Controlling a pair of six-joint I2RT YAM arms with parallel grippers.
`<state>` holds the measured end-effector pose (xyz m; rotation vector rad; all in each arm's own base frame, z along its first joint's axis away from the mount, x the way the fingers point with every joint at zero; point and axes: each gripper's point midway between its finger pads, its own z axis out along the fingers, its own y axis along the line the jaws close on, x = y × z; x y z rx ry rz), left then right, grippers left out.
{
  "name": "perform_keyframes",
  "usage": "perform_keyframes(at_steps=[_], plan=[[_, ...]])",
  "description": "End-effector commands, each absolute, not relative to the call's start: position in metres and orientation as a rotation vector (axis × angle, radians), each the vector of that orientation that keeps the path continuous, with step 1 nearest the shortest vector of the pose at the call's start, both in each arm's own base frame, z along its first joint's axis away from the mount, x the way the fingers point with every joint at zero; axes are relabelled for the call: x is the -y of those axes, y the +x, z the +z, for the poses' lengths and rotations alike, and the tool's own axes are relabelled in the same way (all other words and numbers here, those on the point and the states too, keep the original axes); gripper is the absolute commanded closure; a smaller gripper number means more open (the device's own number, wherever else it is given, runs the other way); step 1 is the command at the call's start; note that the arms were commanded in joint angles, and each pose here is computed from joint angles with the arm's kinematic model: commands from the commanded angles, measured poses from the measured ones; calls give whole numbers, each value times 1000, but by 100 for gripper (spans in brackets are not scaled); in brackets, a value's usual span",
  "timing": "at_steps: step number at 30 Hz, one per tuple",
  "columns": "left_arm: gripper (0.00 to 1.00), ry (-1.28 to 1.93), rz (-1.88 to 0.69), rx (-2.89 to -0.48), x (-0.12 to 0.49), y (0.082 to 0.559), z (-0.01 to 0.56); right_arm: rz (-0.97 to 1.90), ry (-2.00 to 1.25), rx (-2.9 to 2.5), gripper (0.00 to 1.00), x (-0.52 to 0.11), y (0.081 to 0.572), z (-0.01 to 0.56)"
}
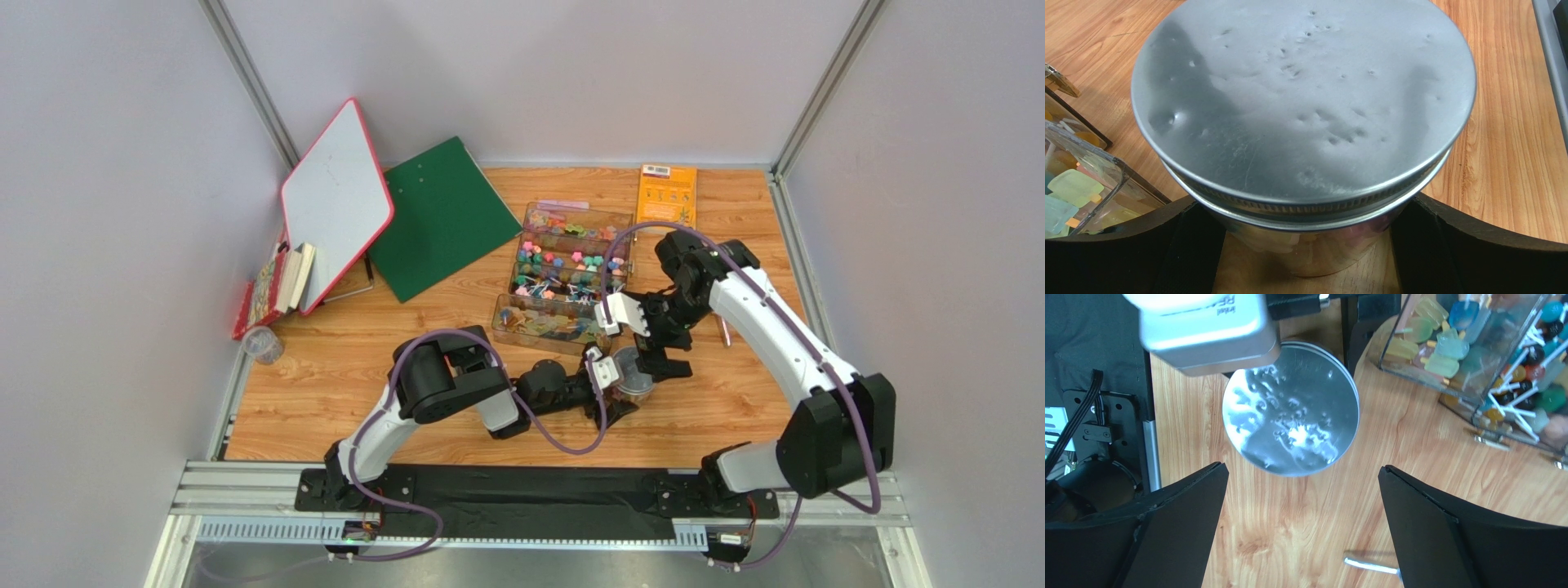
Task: Pack the candies
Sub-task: Screw the bottle lid onto the packing bottle.
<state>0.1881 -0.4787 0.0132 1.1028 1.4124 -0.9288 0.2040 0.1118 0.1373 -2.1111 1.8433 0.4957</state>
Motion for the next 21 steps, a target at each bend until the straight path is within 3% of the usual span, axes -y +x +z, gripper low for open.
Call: perform_keyframes(at_steps=[1, 21], plan=[[100, 1384, -657, -1759, 405, 173, -108, 806, -2215, -1876, 0, -108, 153, 146], [100, 1375, -631, -1772, 403, 177, -112, 915, -2269, -1878, 0, -114, 135, 132]])
